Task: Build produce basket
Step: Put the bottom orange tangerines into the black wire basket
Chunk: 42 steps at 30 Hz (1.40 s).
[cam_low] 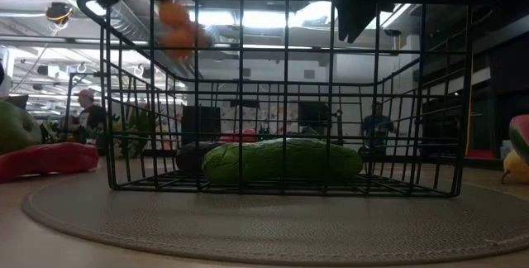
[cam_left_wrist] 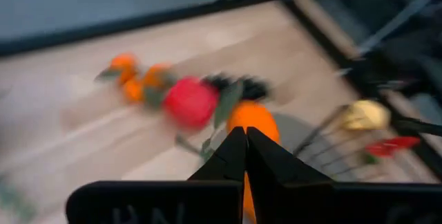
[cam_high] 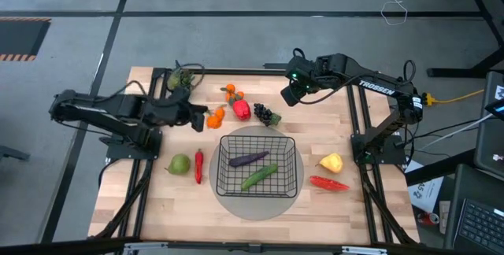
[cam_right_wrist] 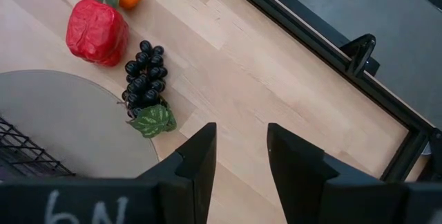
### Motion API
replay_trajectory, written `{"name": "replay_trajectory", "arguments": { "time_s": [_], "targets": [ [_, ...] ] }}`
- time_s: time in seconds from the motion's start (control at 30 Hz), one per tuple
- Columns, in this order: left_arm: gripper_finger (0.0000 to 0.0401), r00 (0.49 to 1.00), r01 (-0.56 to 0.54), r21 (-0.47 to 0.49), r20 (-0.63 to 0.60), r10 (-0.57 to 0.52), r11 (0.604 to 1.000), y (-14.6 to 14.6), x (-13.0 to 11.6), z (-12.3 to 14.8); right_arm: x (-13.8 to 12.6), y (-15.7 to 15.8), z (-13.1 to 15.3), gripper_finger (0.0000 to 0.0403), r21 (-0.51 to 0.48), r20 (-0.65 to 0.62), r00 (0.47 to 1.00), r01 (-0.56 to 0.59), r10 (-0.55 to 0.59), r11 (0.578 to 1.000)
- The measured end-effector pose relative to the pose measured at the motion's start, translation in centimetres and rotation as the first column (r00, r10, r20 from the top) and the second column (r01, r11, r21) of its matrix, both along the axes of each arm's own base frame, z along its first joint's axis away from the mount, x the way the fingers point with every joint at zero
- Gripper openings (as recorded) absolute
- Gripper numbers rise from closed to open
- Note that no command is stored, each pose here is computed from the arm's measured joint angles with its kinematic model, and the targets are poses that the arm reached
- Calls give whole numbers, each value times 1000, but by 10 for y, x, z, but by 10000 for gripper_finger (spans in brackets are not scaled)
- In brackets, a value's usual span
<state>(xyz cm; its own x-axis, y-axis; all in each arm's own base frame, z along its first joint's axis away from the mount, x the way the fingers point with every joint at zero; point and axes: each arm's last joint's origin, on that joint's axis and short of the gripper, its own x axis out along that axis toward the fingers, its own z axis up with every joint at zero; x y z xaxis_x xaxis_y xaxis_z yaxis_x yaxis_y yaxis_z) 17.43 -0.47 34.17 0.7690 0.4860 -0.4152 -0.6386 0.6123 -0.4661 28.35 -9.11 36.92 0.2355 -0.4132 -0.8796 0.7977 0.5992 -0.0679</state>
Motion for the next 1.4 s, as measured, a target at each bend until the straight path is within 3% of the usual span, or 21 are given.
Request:
{"name": "replay_trajectory", "arguments": {
  "time_s": [0.1, 0.23, 0.53, 0.87, 1.4],
  "targets": [
    [0, 990, 111, 73, 76, -116, 991, -2, 5, 18, 0, 0, 0, 131, 0, 0, 1000, 1, -1, 1000],
    [0, 941, 259, 141, 189, -282, 956, -7, 12, 33, 0, 0, 0, 131, 0, 0, 1000, 0, 0, 1000],
    [0, 825, 461, 195, 266, -499, 866, -18, 49, 32, 0, 0, 0, 131, -2, -1, 1000, -2, 2, 1000],
    [0, 610, 700, 214, 318, -726, 682, -32, 86, 20, 0, 0, 0, 131, -1, -2, 1000, -3, 3, 1000],
    [8, 594, 693, 251, 333, -733, 676, -32, 89, 22, 0, 0, 0, 131, -1, -2, 1000, -2, 2, 1000]
  ]
}}
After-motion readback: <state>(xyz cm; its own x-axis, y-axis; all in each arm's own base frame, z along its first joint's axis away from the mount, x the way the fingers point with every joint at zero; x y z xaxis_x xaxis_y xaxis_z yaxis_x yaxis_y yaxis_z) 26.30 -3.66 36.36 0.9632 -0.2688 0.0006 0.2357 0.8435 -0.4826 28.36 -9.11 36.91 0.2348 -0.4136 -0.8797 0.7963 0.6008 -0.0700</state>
